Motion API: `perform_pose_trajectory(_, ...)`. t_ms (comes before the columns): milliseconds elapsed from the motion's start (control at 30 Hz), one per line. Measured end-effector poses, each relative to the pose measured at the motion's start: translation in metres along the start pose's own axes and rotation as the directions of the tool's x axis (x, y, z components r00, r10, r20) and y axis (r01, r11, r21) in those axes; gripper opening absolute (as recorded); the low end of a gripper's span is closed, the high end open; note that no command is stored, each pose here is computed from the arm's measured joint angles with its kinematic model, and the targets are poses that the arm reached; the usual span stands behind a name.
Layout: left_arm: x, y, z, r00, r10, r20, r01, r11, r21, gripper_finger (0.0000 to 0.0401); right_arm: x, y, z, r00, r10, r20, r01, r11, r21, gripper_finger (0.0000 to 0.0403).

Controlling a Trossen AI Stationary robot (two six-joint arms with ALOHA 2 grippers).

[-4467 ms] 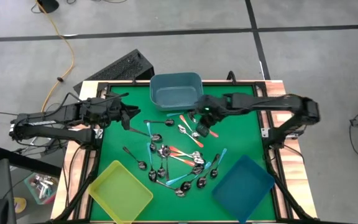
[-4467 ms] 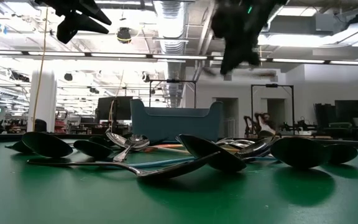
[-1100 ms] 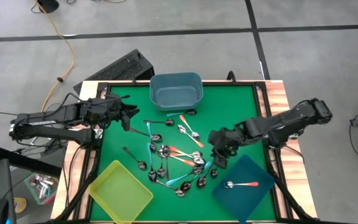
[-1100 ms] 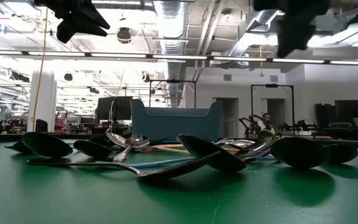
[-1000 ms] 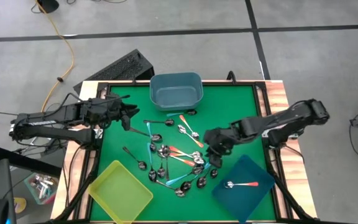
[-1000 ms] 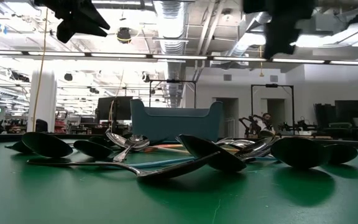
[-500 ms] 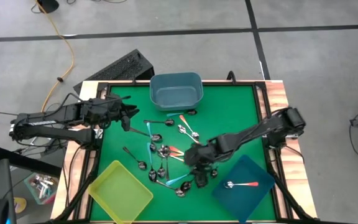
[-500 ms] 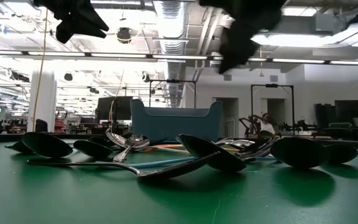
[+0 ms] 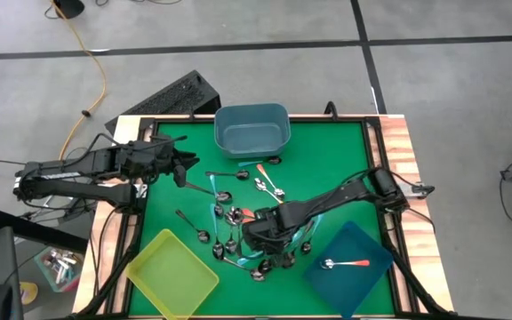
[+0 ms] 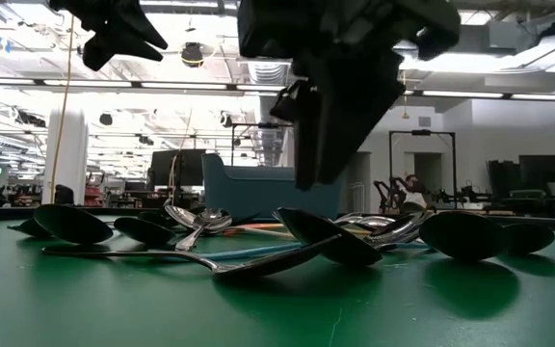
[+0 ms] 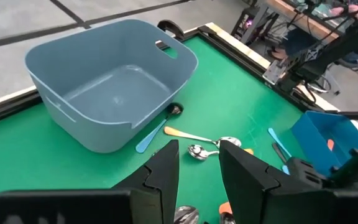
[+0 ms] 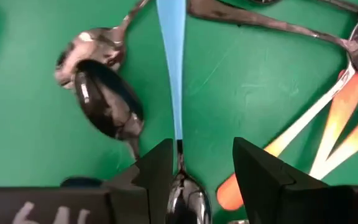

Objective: Sort silverware by color (type)
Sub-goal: Put the light blue spoon into the yellow bin

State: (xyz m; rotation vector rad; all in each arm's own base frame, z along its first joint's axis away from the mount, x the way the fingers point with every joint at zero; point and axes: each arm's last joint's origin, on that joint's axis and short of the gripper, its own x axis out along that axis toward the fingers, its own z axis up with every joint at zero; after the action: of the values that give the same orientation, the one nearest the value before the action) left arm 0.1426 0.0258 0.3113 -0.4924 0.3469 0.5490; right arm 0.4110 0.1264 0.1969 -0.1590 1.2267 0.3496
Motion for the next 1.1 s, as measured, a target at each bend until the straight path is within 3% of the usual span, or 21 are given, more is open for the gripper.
perform_pose_trajectory(267, 0.0, 0.001, -0.001, 1.0, 0.01, -0.014, -0.01, 1.0, -0.004, 0.01, 0.002, 0.017, 0.003, 0.999, -0.027, 0.036, 0.027, 1.0, -0.01, 0.0176)
perform_pose_trajectory(433, 0.0, 0.002, -0.003, 0.999, 0.021, -0.032, -0.021, 1.0, 0.001, 0.01, 0.021, 0.023, -0.002, 0.997, -0.072, -0.033, 0.071, 0.997, -0.025, 0.0176)
perform_pose_trajectory(667, 0.0, 0.002, -0.003, 0.999, 0.028, -0.028, -0.028, 1.0, 0.002, 0.01, 0.037, 0.017, -0.005, 0.992, -0.1, -0.074, 0.1, 0.995, -0.007, 0.0176)
perform_pose_trajectory(1100, 0.001, 0.002, -0.003, 0.999, 0.029, -0.032, -0.029, 1.0, 0.003, 0.01, 0.037, 0.013, -0.002, 0.992, -0.113, -0.051, 0.114, 0.993, 0.021, 0.0175)
